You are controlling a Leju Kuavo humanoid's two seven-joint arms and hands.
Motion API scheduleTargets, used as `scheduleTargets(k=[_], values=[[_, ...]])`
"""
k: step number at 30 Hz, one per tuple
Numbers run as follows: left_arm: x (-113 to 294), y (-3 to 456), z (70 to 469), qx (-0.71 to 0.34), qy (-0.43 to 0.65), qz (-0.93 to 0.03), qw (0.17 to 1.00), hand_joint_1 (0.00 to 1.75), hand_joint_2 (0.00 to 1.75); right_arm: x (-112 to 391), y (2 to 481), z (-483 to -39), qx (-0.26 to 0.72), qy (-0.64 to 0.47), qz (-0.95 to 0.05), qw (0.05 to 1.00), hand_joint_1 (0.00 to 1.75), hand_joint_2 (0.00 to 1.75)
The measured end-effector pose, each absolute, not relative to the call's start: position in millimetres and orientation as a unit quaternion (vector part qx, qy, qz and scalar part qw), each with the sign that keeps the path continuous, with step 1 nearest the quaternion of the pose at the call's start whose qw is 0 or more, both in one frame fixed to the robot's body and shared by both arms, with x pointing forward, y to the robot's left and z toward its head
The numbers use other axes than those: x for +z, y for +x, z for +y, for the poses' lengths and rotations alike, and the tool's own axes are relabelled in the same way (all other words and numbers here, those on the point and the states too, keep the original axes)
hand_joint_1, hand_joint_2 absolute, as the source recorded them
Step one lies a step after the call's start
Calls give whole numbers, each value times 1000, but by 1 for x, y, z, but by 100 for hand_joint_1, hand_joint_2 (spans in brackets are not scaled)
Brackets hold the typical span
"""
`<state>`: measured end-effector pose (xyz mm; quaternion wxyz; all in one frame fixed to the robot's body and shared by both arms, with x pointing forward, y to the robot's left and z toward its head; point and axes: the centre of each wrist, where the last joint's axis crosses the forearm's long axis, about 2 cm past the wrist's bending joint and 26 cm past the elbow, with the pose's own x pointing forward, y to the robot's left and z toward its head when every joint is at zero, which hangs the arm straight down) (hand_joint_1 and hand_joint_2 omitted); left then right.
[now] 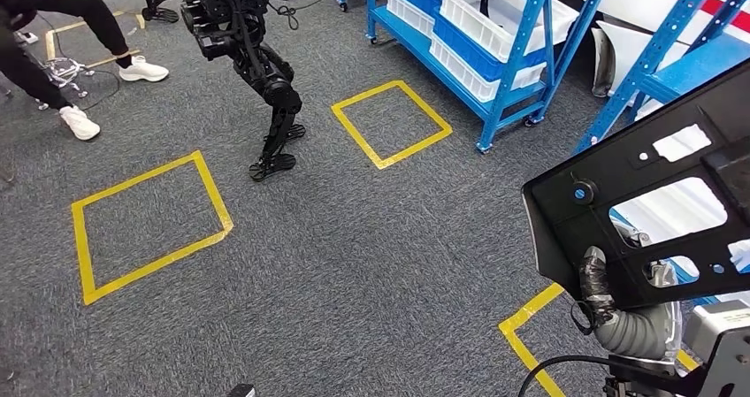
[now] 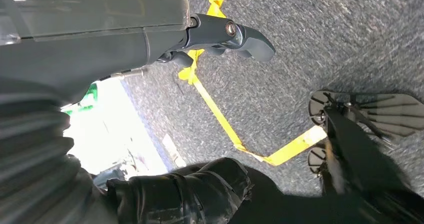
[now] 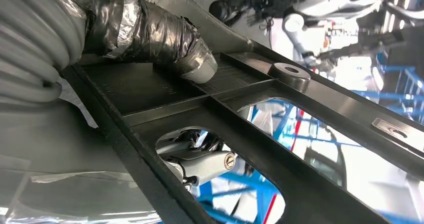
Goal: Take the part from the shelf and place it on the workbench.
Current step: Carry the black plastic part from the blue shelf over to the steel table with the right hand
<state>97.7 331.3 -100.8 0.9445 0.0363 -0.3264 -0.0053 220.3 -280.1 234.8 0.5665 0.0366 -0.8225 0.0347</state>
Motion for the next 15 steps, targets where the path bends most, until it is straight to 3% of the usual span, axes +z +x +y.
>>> scheduleTargets(k=[15], values=[[-101, 99, 323, -4, 28, -325, 945, 0, 175, 236, 222, -281, 37, 35, -824, 565, 175, 175]])
